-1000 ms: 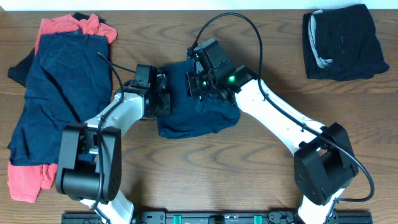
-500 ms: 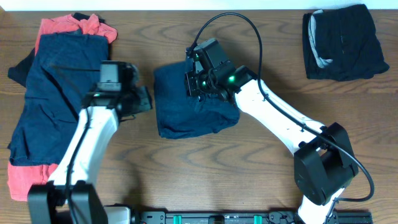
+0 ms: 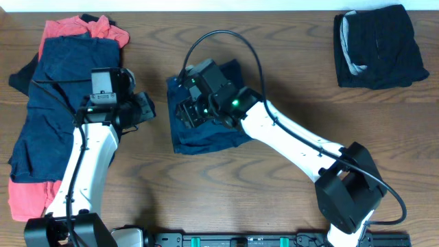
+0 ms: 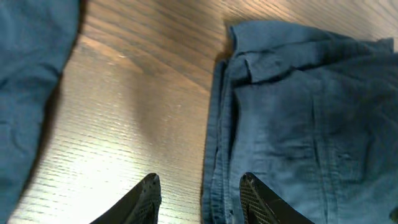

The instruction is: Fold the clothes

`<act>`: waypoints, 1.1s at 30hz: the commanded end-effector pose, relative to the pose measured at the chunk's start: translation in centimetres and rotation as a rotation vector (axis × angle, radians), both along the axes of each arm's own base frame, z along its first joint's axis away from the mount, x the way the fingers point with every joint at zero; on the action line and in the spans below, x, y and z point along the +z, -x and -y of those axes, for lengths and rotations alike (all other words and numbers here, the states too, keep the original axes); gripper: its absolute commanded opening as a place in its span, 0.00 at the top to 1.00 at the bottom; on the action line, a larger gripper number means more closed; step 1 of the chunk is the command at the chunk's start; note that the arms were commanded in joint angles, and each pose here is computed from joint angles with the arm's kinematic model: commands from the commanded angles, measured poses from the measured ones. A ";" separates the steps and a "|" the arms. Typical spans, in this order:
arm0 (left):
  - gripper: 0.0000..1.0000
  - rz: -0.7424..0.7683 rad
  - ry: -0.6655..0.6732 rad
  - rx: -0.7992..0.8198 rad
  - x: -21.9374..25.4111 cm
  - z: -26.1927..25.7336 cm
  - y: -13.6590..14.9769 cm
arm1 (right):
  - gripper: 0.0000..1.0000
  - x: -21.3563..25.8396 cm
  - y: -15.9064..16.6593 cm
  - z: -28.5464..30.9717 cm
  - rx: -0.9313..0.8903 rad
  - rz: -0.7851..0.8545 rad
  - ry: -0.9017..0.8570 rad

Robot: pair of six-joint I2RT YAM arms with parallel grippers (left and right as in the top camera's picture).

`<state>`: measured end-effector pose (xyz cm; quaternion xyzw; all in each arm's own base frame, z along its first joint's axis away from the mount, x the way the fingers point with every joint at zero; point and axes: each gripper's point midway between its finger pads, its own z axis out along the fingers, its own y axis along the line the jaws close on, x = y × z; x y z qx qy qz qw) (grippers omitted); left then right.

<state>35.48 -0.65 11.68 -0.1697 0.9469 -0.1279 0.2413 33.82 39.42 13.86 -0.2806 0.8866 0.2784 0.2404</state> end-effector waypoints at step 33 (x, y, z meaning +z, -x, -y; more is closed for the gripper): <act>0.54 -0.001 -0.003 0.043 0.0 -1.4 0.0 | 0.31 -15.7 -3.4 17.6 -0.146 -0.293 0.558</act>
